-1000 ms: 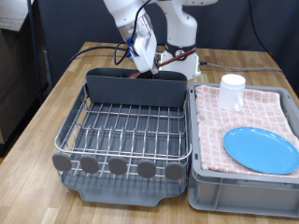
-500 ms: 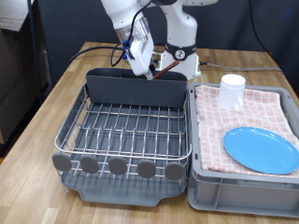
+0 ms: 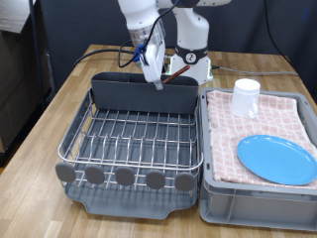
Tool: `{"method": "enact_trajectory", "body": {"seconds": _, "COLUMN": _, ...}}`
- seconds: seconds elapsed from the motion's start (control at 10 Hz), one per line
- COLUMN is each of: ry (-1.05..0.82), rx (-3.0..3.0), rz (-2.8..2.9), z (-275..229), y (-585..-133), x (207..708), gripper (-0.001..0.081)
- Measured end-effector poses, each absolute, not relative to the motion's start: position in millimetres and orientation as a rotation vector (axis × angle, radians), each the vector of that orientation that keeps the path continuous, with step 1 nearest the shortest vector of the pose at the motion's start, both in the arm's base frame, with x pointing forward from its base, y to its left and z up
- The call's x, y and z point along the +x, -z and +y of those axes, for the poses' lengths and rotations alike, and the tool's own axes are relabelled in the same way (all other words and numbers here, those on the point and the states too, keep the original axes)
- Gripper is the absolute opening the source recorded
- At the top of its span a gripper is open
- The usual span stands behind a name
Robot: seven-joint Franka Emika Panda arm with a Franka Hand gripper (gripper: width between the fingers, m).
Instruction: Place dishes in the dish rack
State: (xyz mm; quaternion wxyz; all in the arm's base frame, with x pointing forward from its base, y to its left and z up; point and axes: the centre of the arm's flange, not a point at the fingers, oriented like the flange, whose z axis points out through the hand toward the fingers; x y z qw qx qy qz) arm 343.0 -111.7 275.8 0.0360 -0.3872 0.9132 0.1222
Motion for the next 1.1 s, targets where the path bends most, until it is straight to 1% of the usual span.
{"method": "enact_trajectory", "body": {"seconds": 0.5, "ry": -0.21, "rx": -1.181, "rz": 2.88, "z": -78.8, "y": -298.9, "x": 357.6, "gripper": 0.0803}}
{"method": "enact_trajectory", "body": {"seconds": 1.1, "ry": -0.069, "rx": -1.246, "rz": 2.888, "z": -42.2, "y": -350.2, "x": 359.8, "gripper": 0.0803}}
